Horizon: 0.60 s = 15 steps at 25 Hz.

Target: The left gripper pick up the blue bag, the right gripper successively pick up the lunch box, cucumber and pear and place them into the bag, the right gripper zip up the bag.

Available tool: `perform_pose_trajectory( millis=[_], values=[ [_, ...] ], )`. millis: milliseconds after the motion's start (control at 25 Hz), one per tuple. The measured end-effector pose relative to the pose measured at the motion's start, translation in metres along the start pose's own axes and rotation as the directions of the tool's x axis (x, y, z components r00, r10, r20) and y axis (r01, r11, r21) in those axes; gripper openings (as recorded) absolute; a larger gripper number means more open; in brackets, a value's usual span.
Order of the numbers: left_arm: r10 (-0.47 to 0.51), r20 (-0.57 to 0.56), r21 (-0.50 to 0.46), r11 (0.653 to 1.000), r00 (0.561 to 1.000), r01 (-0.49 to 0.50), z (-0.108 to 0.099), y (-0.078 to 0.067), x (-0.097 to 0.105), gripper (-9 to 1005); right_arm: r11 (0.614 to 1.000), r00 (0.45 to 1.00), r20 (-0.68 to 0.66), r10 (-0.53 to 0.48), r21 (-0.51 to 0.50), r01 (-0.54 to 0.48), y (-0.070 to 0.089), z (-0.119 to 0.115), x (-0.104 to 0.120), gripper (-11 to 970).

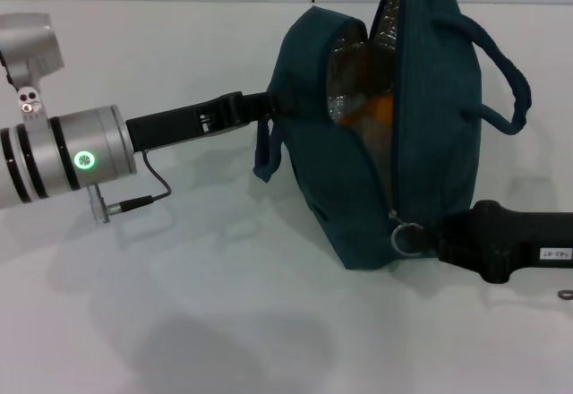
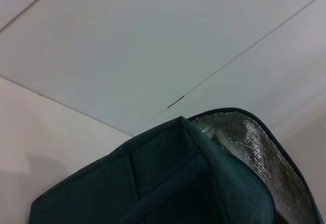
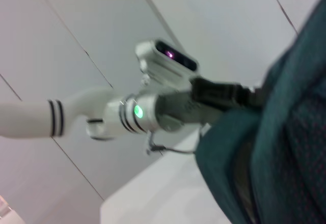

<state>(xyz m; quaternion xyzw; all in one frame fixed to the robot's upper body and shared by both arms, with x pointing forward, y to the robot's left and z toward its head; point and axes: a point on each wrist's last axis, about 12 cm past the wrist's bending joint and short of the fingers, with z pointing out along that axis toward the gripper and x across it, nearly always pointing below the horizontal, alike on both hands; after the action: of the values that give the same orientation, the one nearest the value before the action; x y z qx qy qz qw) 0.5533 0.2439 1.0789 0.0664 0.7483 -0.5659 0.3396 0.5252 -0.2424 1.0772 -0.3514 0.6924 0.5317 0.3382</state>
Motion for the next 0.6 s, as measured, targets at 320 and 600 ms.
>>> perform_pose_trajectory(
  millis=[320, 600],
  values=[
    [0.042, -0.019, 0.040, 0.998, 0.999, -0.041, 0.003, -0.005, -0.001, 186, 0.999, 0.998, 0.042, -0.035, -0.017, 0.036, 0.002, -0.003, -0.011, 9],
    [0.117, -0.010, 0.094, 0.989, 0.993, -0.116, 0.000, -0.011, 0.001, 190, 0.997, 0.997, 0.042, -0.059, -0.045, 0.061, 0.003, 0.001, -0.020, 9]
  ],
)
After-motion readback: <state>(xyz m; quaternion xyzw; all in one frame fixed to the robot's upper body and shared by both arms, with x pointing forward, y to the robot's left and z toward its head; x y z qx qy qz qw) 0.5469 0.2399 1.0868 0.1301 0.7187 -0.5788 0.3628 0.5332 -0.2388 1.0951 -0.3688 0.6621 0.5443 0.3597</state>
